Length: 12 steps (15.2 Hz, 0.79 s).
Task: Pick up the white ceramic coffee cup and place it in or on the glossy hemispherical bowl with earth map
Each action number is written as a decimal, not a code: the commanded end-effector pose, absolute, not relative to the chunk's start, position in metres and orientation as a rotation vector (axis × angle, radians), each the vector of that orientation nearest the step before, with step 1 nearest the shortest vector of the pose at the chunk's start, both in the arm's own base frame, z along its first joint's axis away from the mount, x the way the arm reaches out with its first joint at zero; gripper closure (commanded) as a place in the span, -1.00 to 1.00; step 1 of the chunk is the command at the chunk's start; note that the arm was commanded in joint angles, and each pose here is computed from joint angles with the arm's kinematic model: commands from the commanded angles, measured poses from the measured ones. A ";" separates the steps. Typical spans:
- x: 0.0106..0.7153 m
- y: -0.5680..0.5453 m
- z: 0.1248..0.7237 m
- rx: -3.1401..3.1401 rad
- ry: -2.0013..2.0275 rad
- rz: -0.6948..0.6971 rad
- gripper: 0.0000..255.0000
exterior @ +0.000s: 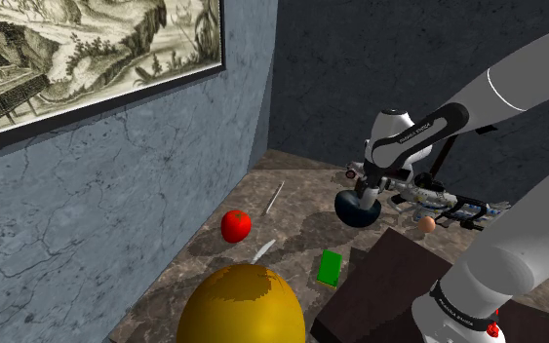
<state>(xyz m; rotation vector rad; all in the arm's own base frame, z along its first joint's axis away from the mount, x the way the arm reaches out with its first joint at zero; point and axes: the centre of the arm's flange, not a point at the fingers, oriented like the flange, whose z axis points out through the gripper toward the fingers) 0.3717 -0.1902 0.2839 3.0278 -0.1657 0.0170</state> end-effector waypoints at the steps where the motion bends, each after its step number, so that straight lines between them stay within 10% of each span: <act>1: 0.372 -0.190 0.284 3.028 -0.166 0.017 -1.00; 12: 0.371 -0.185 0.334 3.028 -0.166 0.017 -1.00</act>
